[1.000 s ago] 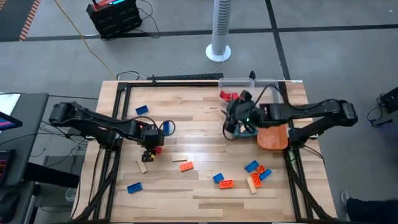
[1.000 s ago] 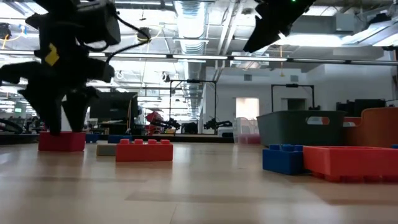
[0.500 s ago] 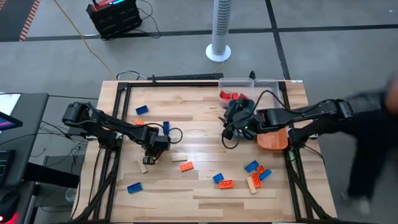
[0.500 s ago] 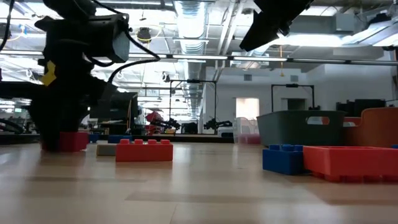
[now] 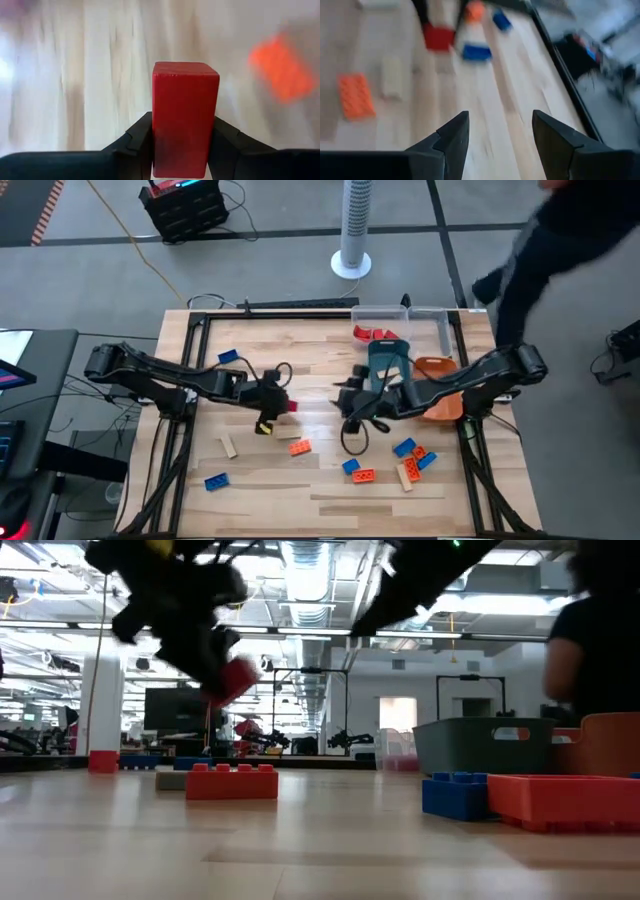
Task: Sort blocks
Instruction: Put the red block into the left transparent bin
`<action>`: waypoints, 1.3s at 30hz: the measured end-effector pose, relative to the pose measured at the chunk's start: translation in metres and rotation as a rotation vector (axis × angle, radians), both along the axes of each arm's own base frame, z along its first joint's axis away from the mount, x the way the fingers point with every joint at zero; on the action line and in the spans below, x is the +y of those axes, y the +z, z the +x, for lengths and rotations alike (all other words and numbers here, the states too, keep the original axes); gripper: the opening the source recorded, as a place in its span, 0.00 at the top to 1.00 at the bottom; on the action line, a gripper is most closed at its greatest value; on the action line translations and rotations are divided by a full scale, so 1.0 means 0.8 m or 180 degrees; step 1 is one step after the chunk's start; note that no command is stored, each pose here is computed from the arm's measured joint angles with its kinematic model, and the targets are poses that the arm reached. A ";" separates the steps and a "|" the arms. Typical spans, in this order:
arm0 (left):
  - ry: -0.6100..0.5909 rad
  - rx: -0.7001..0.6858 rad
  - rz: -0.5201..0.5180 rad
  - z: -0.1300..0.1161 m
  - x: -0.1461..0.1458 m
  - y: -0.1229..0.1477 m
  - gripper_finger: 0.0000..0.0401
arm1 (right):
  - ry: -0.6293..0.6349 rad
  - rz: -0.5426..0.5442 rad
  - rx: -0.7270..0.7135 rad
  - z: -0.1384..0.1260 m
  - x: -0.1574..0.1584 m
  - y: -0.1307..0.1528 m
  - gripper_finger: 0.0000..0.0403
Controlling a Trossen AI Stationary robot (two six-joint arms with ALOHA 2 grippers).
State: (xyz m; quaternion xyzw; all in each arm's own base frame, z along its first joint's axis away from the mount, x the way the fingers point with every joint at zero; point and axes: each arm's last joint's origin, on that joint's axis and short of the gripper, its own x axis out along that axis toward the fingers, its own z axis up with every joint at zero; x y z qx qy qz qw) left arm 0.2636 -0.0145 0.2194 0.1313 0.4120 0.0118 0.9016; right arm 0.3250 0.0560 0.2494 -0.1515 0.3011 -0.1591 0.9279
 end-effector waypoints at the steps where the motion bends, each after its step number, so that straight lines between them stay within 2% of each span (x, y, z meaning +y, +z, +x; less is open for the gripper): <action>1: -0.0058 -0.0140 -0.0019 0.003 0.001 0.005 0.70 | 0.0068 -0.0050 -0.0072 0.005 0.003 0.000 0.47; 7: -0.0223 -0.0874 0.0089 0.021 0.002 0.028 0.70 | 0.0158 -0.0122 -0.0508 0.021 0.005 0.009 0.47; 12: -0.0305 -0.1281 0.0176 0.029 0.001 0.042 0.70 | 0.0362 0.0030 -0.0892 0.027 0.009 0.023 0.47; 21: -0.0348 -0.1669 0.0222 0.034 0.001 0.055 0.70 | 0.0658 0.0074 -0.1280 0.032 0.013 0.038 0.47; 33: -0.0455 -0.2094 0.0134 0.038 -0.001 0.071 0.70 | 0.0687 0.0083 -0.1279 0.033 0.007 0.038 0.47; 36: -0.0438 -0.2092 0.0100 0.038 -0.001 0.071 0.70 | 0.0687 0.0041 -0.1269 0.033 0.005 0.039 0.51; 39: -0.0401 -0.2082 0.0058 0.038 -0.001 0.070 0.66 | 0.0681 0.0025 -0.1256 0.034 0.003 0.038 0.64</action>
